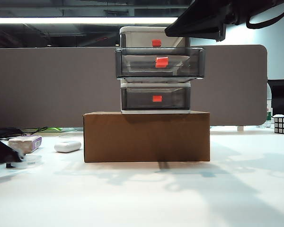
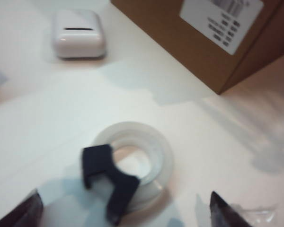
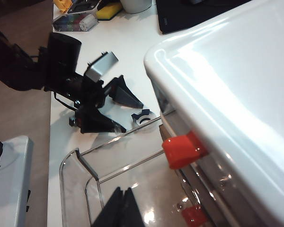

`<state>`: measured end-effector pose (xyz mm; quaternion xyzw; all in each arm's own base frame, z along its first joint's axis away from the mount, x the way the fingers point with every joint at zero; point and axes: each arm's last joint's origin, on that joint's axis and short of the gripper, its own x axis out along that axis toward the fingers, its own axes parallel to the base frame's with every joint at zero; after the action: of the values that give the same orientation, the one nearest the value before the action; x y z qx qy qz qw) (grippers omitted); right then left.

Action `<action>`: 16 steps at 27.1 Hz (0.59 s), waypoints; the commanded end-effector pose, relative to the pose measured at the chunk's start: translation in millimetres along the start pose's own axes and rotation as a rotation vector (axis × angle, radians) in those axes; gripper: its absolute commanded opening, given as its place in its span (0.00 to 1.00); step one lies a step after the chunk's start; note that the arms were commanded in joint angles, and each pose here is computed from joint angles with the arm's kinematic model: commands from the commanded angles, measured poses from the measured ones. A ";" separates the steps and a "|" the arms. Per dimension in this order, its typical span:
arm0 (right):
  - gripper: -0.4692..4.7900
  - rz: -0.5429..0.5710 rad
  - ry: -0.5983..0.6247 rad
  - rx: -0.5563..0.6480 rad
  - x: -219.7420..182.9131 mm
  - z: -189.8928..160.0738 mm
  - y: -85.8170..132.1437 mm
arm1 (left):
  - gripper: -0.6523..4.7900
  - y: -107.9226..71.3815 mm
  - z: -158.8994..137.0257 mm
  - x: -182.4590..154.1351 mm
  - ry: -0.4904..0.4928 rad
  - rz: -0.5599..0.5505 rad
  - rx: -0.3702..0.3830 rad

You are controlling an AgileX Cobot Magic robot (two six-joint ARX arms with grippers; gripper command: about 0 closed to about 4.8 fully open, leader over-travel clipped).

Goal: Open the second layer of the drawer on the table, pick up the transparent tape on the table and put it in, and finally close the drawer.

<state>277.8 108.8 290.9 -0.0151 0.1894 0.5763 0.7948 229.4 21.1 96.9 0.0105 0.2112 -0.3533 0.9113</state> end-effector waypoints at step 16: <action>0.08 0.003 0.003 -0.011 -0.7 0.9 1.1 | 1.00 -2.5 4.2 37.7 0.051 0.030 0.081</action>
<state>277.0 108.7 289.4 -0.0166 0.1951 0.5772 0.7928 257.2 -4.8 91.6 0.0710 0.1940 -0.3457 0.9153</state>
